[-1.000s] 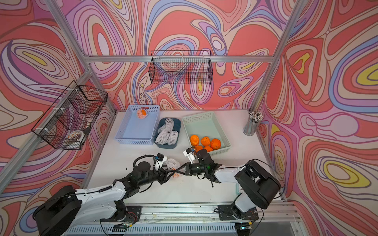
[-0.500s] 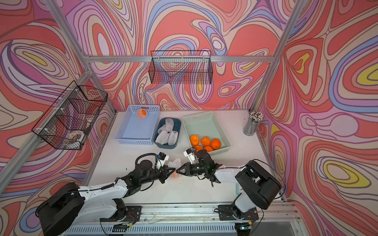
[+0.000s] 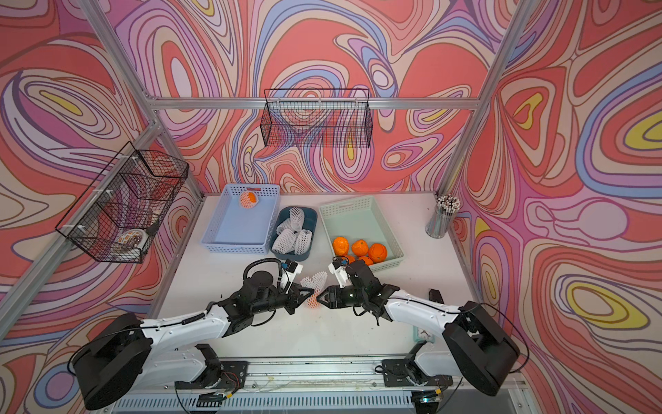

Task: Remove foam nets from oranges
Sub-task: Remove the foam net from the orange.

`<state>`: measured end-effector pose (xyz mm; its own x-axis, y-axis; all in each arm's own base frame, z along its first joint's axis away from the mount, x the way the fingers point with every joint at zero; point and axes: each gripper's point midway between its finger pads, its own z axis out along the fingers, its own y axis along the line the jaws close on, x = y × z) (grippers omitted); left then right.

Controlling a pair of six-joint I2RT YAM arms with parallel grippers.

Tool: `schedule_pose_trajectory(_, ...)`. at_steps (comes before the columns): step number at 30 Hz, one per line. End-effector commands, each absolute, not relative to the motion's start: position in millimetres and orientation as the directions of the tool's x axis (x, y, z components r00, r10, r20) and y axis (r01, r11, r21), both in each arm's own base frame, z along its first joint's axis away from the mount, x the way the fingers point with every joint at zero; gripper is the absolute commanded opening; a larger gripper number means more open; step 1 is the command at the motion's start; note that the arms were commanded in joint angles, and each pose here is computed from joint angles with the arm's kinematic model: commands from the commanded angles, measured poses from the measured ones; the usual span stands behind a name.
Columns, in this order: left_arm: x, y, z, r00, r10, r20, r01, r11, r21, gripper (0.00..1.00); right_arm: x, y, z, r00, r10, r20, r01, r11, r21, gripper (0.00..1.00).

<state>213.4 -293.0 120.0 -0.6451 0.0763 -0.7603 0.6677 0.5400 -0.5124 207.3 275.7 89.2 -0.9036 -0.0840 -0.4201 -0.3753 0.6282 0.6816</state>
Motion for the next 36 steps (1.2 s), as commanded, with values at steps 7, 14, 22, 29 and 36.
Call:
schedule_pose_trajectory(7,214.8,-302.4,120.6,-0.697,0.059,-0.715,0.636,0.511,-0.578,0.01,225.5,269.8,97.4,-0.838,-0.107,-0.536,-0.458,0.673,0.581,0.43)
schedule_pose_trajectory(14,217.6,-303.8,125.8,-0.688,0.047,-0.724,0.640,0.508,-0.576,0.01,225.9,280.1,98.4,-0.841,-0.121,-0.528,-0.473,0.638,0.608,0.39)
schedule_pose_trajectory(22,235.2,-289.3,139.1,-0.682,0.039,-0.730,0.614,0.572,-0.544,0.02,224.2,268.0,117.4,-0.823,-0.104,-0.558,-0.475,0.665,0.576,0.47)
schedule_pose_trajectory(29,247.3,-284.4,163.5,-0.689,0.084,-0.720,0.609,0.606,-0.512,0.06,212.1,256.0,122.8,-0.823,-0.102,-0.559,-0.471,0.674,0.569,0.82)
schedule_pose_trajectory(36,266.5,-253.4,183.6,-0.716,0.074,-0.694,0.536,0.695,-0.479,0.06,198.4,257.5,120.2,-0.828,-0.106,-0.551,-0.471,0.665,0.579,0.96)
